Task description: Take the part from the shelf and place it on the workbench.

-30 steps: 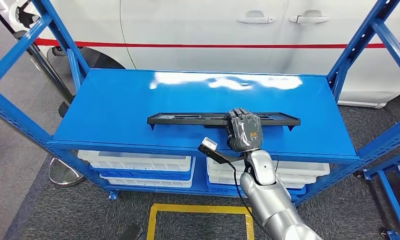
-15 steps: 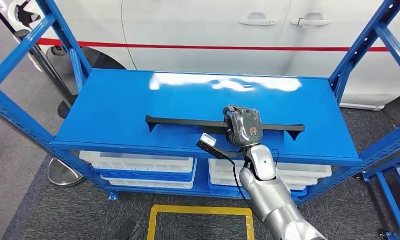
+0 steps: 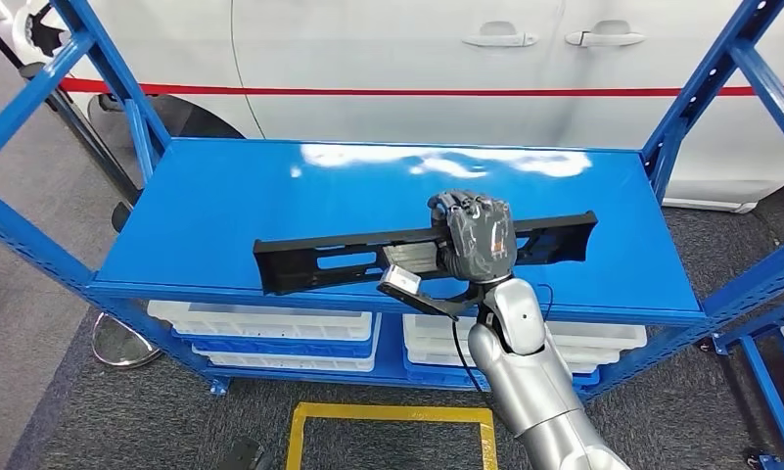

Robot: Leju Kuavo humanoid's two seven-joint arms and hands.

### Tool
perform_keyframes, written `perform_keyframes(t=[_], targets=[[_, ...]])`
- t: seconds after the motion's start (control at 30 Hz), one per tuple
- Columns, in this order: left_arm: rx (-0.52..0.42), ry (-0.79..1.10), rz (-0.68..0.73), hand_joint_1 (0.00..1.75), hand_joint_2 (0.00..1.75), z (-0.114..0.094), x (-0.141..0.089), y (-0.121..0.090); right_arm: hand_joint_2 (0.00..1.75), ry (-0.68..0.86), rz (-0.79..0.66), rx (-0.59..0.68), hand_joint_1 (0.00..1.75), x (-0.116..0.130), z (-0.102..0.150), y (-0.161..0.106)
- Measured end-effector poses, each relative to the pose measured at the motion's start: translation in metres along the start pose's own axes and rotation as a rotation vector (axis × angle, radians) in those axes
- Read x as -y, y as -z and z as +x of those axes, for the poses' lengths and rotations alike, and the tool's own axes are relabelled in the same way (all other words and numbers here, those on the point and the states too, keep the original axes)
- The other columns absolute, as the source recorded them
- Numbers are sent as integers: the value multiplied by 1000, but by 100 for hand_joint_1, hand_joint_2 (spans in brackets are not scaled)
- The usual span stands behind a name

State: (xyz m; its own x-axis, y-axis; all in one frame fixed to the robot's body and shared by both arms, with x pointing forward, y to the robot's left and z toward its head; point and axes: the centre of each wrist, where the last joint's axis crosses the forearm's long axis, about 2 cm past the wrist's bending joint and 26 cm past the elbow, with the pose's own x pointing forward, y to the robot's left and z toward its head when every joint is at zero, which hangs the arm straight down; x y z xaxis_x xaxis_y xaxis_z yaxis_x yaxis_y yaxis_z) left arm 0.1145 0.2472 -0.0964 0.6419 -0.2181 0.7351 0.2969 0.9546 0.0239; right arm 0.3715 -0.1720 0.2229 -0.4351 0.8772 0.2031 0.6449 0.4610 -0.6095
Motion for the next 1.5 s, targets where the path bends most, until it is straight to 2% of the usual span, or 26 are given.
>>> perform_keyframes(t=[0.13, 0.27, 0.37, 0.53, 0.73, 0.93, 1.17, 1.5], targets=[[19, 9, -2, 0, 0, -3, 1, -2, 175, 44, -100, 76, 175, 22, 26, 31], [32, 17, -16, 0, 175, -6, 5, -4, 175, 101, -163, 189, 175, 47, 54, 62], [30, 3, -29, 0, 175, -6, 6, -4, 175, 145, -210, 256, 175, 62, 72, 76], [5, -21, -57, 0, 175, -11, 11, -8, 175, 211, -250, 329, 175, 77, 92, 79], [-10, -42, -76, 0, 175, -14, 16, -10, 175, 264, -260, 367, 175, 86, 99, 80], [-14, -36, -79, 0, 175, -19, 33, -15, 175, 386, -255, 413, 175, 99, 112, 77], [-22, 20, -82, 0, 175, -18, 40, -15, 175, 433, -218, 445, 175, 97, 124, 62], [-60, 6, -67, 0, 175, -10, 31, -8, 175, 431, -165, 454, 175, 84, 129, 51]])
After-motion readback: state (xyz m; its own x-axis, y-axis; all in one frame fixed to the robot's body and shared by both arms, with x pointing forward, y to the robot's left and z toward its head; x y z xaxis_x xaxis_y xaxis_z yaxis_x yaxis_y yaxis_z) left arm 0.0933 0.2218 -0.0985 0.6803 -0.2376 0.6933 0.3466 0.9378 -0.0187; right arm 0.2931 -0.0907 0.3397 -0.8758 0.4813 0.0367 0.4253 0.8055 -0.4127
